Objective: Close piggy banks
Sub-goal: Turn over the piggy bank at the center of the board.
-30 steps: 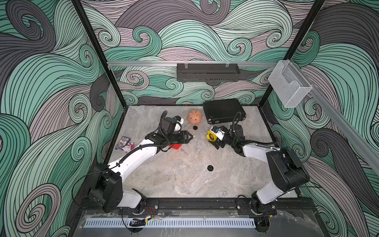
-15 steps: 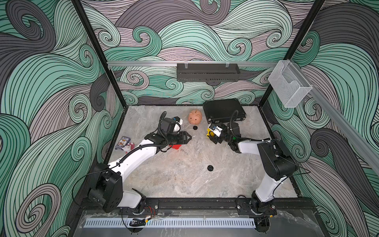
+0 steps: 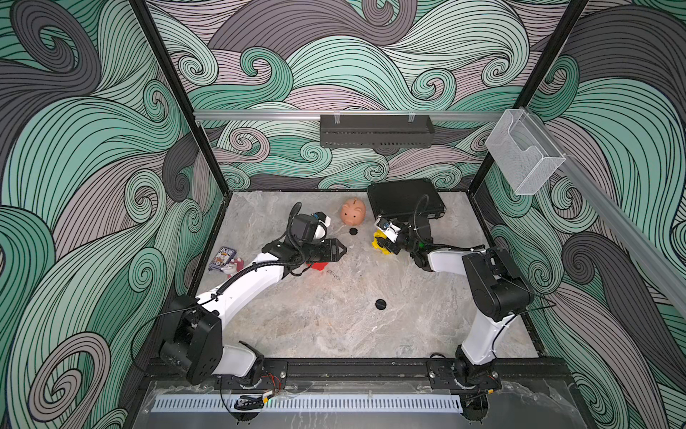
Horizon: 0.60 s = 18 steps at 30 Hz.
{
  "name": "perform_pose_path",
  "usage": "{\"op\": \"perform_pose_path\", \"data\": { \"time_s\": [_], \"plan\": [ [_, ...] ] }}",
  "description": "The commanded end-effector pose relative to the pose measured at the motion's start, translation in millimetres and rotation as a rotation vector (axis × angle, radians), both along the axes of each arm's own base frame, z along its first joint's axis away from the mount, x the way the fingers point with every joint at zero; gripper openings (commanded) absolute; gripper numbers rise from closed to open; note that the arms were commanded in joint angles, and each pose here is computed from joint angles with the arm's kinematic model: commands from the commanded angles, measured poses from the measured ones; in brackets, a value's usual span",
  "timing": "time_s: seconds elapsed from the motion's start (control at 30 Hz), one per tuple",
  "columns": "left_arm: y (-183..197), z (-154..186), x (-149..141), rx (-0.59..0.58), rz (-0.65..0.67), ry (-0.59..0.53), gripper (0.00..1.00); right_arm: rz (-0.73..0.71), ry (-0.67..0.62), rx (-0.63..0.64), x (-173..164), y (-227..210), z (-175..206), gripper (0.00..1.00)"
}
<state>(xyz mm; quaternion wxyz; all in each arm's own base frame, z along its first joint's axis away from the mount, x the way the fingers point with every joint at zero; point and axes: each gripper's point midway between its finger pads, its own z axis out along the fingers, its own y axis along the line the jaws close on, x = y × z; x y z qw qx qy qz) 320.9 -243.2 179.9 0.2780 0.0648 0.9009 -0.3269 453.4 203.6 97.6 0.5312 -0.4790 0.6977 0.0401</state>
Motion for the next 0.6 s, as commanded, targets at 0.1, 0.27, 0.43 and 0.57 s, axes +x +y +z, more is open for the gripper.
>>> {"op": "perform_pose_path", "data": {
  "time_s": [0.1, 0.27, 0.43, 0.57],
  "plan": [
    [2.2, -3.5, -0.4, 0.005, -0.009, 0.005, 0.56, -0.032, 0.155, 0.002, -6.7, -3.7, -28.9, 0.51],
    [2.1, -4.1, -0.3, 0.006, -0.009, 0.007, 0.56, -0.064, 0.194, 0.017, -6.4, -8.1, -30.2, 0.46],
    [2.1, -4.5, -0.8, 0.006, -0.009, 0.01, 0.56, -0.103, 0.28, 0.029, -4.1, -13.0, -30.8, 0.42],
    [1.6, -6.2, -0.9, 0.003, -0.011, 0.011, 0.56, -0.2, 0.345, 0.043, -0.3, -23.8, -30.2, 0.44]
  ]
}}
